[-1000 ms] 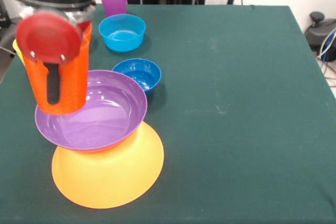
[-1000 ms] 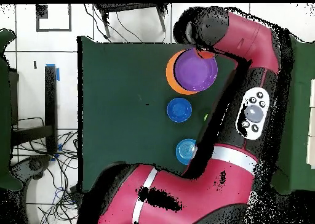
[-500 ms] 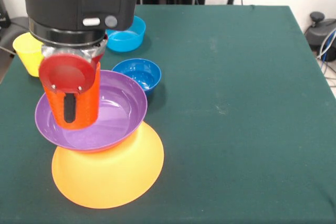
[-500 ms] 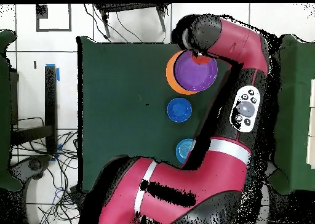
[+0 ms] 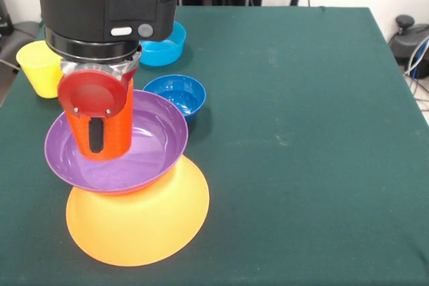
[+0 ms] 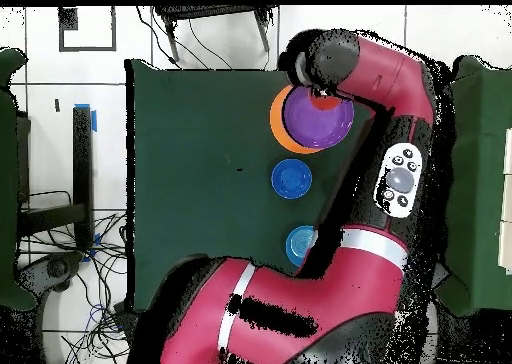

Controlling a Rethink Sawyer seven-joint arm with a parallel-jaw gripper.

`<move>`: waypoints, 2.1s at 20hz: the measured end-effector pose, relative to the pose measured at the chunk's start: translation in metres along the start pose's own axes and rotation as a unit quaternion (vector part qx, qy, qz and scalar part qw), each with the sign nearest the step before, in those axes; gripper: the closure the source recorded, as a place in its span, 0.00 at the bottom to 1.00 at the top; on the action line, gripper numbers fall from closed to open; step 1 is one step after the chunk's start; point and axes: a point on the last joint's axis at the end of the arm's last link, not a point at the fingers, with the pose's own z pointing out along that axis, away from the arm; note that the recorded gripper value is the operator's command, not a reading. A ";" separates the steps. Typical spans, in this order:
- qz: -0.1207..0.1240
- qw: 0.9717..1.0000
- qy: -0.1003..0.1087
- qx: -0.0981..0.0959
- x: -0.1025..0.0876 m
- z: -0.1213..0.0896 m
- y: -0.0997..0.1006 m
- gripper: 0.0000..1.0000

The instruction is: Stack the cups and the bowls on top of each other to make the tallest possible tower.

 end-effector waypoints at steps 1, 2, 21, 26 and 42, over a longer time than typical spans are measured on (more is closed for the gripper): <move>0.002 1.000 0.001 0.000 0.000 -0.001 -0.002 1.00; 0.004 1.000 0.002 0.001 0.000 -0.002 -0.004 1.00; 0.018 0.999 0.001 -0.037 0.007 0.011 -0.016 1.00; 0.017 0.999 0.009 -0.039 0.015 0.015 -0.016 1.00; 0.023 0.999 0.024 -0.027 0.019 0.027 -0.027 1.00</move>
